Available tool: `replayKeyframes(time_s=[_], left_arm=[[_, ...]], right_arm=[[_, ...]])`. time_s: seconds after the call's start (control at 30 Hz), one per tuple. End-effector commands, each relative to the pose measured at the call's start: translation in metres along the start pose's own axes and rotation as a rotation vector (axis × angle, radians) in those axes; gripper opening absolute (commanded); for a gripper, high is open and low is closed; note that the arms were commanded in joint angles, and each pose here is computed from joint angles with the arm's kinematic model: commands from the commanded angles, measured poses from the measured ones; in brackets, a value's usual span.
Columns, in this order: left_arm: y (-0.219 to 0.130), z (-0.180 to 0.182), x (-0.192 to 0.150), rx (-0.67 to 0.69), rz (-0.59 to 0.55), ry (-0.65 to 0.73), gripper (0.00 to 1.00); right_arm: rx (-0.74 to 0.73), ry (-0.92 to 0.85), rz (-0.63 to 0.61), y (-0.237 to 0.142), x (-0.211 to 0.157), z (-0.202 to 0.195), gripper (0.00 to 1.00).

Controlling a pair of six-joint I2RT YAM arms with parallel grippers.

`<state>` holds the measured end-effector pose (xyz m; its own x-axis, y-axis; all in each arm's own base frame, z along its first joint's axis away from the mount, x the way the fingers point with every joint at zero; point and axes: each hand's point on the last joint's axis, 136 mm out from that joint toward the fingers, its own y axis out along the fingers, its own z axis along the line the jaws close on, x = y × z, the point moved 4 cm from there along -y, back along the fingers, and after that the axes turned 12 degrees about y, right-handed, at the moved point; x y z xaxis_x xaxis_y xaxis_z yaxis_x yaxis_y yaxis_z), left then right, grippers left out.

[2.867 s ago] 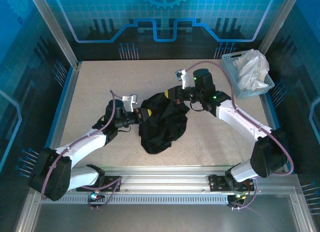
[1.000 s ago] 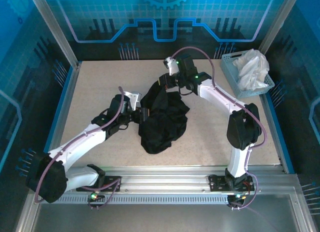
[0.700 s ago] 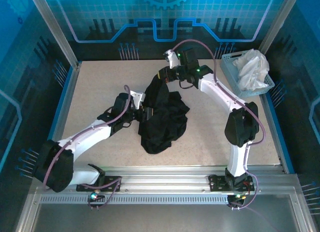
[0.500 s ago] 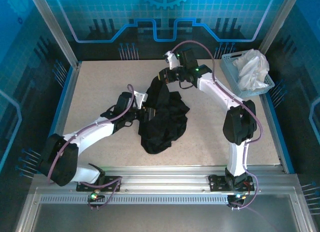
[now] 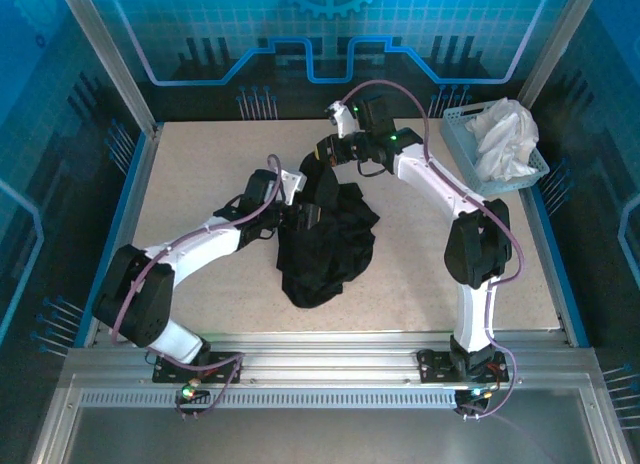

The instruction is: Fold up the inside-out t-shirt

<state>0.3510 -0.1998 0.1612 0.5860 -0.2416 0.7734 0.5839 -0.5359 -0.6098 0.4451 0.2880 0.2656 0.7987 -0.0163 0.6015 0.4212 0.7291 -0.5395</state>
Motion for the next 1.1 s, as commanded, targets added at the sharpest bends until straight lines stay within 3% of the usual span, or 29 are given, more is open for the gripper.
replayKeyframes(time_s=[0.0,0.2,0.5,0.8,1.07], left_arm=[[0.000,0.000,0.012,-0.014,-0.012,0.025,0.64],[0.003,0.006,0.011,0.031,0.002,0.022,0.65],[0.000,0.012,0.010,0.079,0.023,0.031,0.44],[-0.007,0.013,0.011,0.094,0.029,0.048,0.30],[-0.024,0.007,0.020,0.075,-0.029,0.035,0.15]], right_arm=[[0.030,-0.020,-0.019,-0.009,0.011,0.008,0.00],[0.038,-0.020,-0.019,-0.008,0.012,0.010,0.00],[0.032,-0.029,-0.025,-0.009,0.014,0.012,0.00],[0.032,-0.030,-0.026,-0.009,0.016,0.013,0.00],[0.025,-0.031,-0.017,-0.005,0.014,0.011,0.00]])
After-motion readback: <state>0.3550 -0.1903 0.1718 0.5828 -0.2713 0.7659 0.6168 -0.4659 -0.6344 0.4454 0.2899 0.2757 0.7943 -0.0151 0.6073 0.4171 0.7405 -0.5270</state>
